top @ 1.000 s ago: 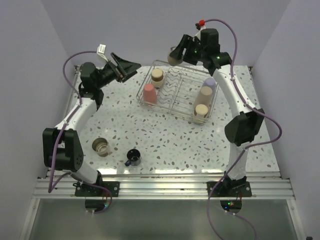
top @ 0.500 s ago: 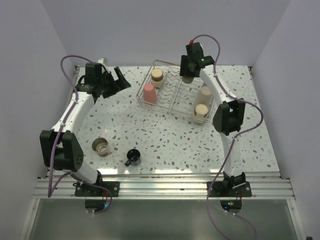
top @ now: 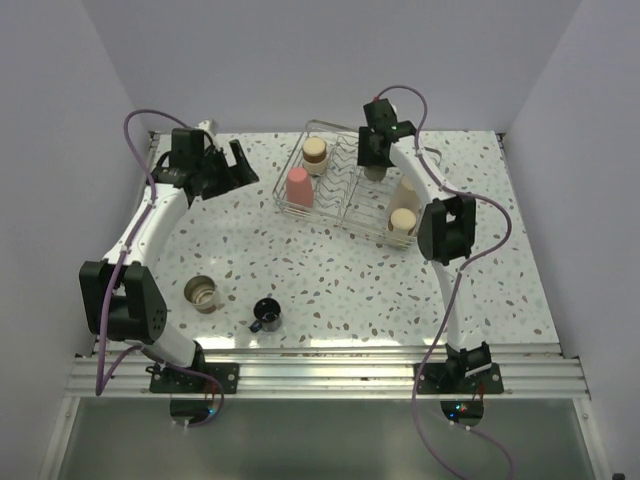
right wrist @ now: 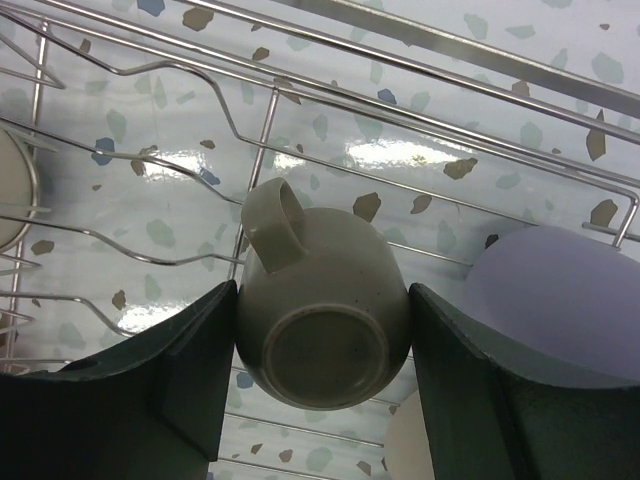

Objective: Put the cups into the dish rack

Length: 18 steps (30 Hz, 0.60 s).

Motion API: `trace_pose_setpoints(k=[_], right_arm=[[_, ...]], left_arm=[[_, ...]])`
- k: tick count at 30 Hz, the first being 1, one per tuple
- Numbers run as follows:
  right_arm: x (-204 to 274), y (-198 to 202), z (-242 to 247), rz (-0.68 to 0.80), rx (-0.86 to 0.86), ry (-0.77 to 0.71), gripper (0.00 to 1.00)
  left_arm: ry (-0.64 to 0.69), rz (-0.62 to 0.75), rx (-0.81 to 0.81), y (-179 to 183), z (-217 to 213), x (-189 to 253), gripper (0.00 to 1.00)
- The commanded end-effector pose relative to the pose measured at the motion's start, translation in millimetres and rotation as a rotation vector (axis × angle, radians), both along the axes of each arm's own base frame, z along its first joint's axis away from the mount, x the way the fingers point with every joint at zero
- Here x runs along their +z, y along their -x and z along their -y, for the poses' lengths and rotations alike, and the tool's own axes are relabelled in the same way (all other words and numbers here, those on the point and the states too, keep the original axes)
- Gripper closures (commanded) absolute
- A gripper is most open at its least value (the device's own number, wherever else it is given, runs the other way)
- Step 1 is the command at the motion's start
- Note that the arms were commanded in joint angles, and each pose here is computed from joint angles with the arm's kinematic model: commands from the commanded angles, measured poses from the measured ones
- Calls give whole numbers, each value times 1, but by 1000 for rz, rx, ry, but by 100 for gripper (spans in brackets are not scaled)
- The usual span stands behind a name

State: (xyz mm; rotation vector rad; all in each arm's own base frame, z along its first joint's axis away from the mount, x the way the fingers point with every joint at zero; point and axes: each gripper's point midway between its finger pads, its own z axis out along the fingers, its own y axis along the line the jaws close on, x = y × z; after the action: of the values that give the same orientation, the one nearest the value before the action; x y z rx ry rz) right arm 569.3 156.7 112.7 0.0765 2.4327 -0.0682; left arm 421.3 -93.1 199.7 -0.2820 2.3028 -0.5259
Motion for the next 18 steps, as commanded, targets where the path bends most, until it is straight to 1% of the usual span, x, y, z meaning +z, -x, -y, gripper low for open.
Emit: trace_pose_setpoints(k=[1, 8, 9, 11, 12, 15, 16, 18], right_arm=[[15, -8, 4, 49, -21, 14, 100], [-2, -5, 3, 14, -16, 22, 100], [-6, -5, 4, 7, -15, 25, 96], [-8, -5, 3, 1, -13, 25, 93], [-11, -4, 2, -6, -13, 24, 89], [-14, -3, 2, -13, -10, 23, 84], [-17, -3, 3, -18, -13, 25, 80], [-17, -3, 2, -16, -13, 19, 78]], left_arm=[[-37, 6, -10, 4, -5, 0, 0], [-38, -8, -14, 3, -5, -8, 0], [-37, -8, -14, 3, -5, -8, 0], [-40, -9, -17, 2, -5, -9, 0], [-40, -12, -16, 2, -5, -10, 0], [-42, -16, -16, 2, -6, -12, 0], [-42, -16, -18, 2, -5, -12, 0], [-46, -16, -17, 2, -6, -12, 0]])
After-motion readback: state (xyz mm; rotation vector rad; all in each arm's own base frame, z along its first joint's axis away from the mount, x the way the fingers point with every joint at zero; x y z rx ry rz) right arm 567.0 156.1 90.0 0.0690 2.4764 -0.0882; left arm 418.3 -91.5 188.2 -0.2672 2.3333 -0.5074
